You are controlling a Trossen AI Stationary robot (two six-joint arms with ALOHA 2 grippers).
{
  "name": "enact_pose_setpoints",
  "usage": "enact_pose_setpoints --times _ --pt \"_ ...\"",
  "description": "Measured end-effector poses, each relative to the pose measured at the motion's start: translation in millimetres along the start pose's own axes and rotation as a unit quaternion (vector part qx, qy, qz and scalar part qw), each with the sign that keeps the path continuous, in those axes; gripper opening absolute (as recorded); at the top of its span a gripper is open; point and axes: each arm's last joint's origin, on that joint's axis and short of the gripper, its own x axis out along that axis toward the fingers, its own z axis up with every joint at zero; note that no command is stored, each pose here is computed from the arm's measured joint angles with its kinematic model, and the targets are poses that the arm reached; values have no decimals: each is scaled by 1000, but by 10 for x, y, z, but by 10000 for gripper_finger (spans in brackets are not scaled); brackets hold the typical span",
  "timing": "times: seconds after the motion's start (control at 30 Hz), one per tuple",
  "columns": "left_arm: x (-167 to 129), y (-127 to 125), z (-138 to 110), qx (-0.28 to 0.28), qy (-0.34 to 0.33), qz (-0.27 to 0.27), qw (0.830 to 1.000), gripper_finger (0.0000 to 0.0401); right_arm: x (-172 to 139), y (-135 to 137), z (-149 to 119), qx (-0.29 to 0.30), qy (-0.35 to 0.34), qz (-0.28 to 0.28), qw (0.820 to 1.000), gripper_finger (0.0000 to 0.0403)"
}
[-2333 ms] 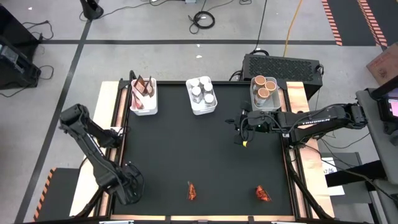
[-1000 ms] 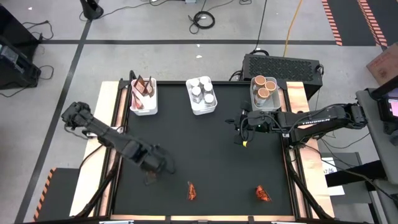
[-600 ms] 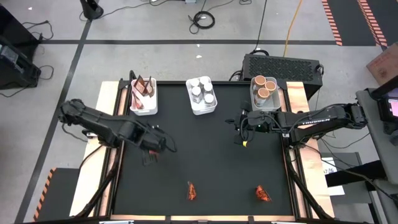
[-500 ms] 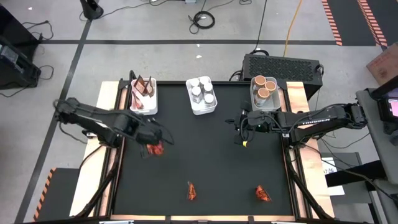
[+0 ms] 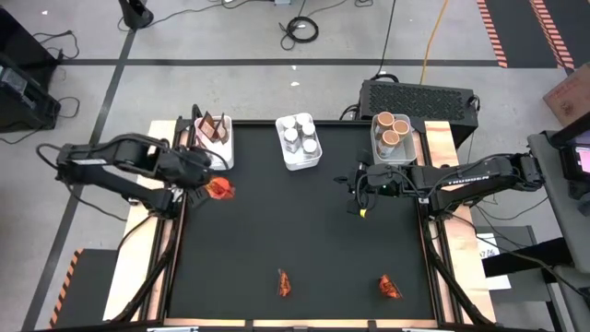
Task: Sort spices by type
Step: Put the orange seasoning pack into the left white bin
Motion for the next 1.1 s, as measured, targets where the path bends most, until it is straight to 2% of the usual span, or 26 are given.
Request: enact_pose_setpoints --times 0.57,1.1 --pt "10 409 155 0 -14 67 998 0 0 -1 0 0 0 0 1000 0" --pt "12 670 212 -20 -8 102 995 0 0 -1 0 0 0 0 1000 0"
